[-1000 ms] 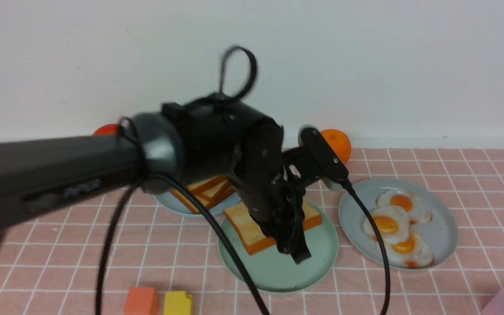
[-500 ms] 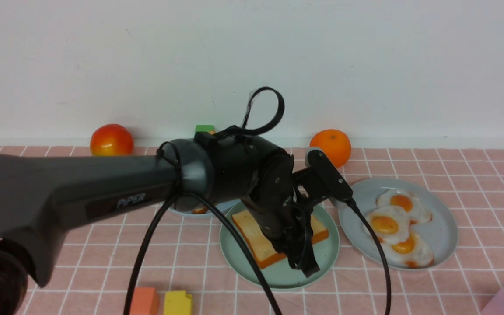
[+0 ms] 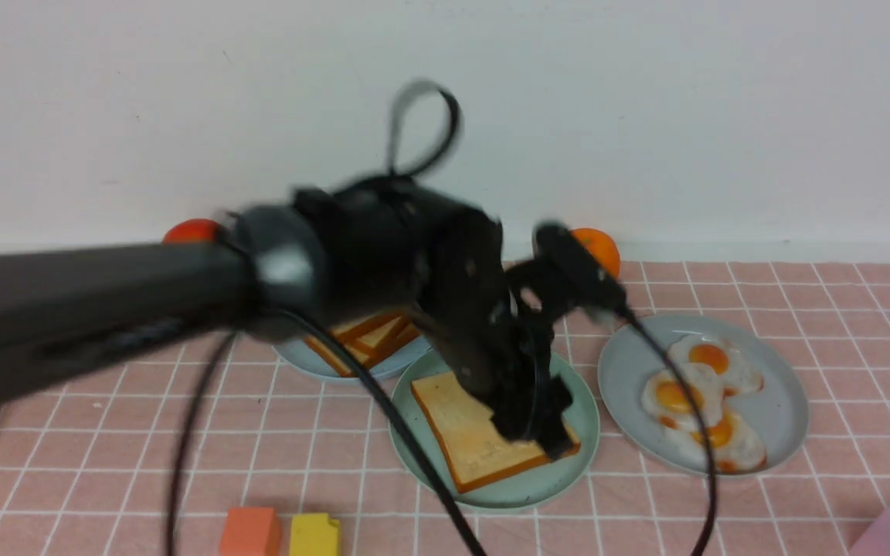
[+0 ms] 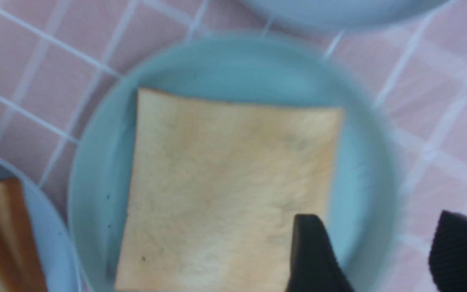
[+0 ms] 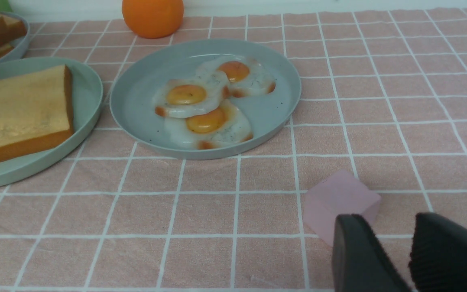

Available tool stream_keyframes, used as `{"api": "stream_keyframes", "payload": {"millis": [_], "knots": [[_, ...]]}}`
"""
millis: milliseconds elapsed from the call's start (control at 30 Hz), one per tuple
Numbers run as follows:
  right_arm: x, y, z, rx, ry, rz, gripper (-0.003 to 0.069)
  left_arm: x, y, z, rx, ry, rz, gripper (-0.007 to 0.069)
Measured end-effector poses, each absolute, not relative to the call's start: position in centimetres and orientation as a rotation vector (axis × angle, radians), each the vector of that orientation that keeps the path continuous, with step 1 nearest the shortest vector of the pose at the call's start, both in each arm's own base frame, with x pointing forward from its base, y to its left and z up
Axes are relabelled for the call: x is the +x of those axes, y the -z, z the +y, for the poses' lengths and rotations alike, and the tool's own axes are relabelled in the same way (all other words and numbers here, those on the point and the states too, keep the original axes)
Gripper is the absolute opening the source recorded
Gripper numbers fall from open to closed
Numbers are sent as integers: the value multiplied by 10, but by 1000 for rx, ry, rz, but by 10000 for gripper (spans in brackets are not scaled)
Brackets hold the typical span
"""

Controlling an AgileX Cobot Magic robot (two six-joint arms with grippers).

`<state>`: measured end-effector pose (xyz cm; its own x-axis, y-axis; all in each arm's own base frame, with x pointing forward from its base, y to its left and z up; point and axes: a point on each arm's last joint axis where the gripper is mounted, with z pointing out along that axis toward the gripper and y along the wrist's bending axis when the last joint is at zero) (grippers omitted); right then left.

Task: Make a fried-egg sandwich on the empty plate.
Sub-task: Use the left arm to put a slice of bread into the empty plate in the middle, then use the right arm to grab a fried egg

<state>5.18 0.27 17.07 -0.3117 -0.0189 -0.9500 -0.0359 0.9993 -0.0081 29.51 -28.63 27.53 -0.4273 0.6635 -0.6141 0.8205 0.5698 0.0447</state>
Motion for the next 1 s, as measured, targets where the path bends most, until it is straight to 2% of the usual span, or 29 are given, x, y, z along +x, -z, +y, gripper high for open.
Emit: {"api": "stream_keyframes", "payload": {"millis": [67, 100, 133, 167, 233, 333, 500, 567, 633, 700, 767, 867, 1000], "knots": [[52, -171, 3, -39, -17, 1888, 242, 288, -291, -283, 1136, 389, 2216, 356], [52, -171, 3, -39, -17, 1888, 242, 278, -313, -277, 1087, 429, 2204, 314], [52, -171, 3, -39, -17, 1888, 242, 261, -341, -264, 1011, 497, 2206, 225], [52, -171, 3, -39, -17, 1888, 242, 253, -352, -258, 994, 519, 2194, 183], [52, -171, 3, -39, -17, 1888, 242, 225, -382, -233, 951, 568, 2144, 34], [52, -171, 3, -39, -17, 1888, 242, 194, -395, -206, 931, 596, 2100, 13], [52, -171, 3, -40, -16, 1888, 242, 132, -379, -150, 851, 690, 2033, 12], [52, -171, 2, -39, -13, 1879, 242, 107, -363, -126, 800, 722, 1967, 12], [53, -173, 3, 10, -62, 1861, 242, 92, -349, -109, 758, 735, 1913, 12], [54, -177, 5, 136, -198, 1802, 242, 75, -332, -91, 711, 752, 1856, 12], [55, -185, 7, 330, -400, 1697, 242, 62, -307, -77, 650, 775, 1828, 12], [56, -194, 6, 519, -593, 1562, 242, 52, -289, -65, 592, 797, 1761, 12], [55, -207, 7, 572, -695, 1507, 237, 47, -279, -60, 579, 806, 1744, 12]]}}
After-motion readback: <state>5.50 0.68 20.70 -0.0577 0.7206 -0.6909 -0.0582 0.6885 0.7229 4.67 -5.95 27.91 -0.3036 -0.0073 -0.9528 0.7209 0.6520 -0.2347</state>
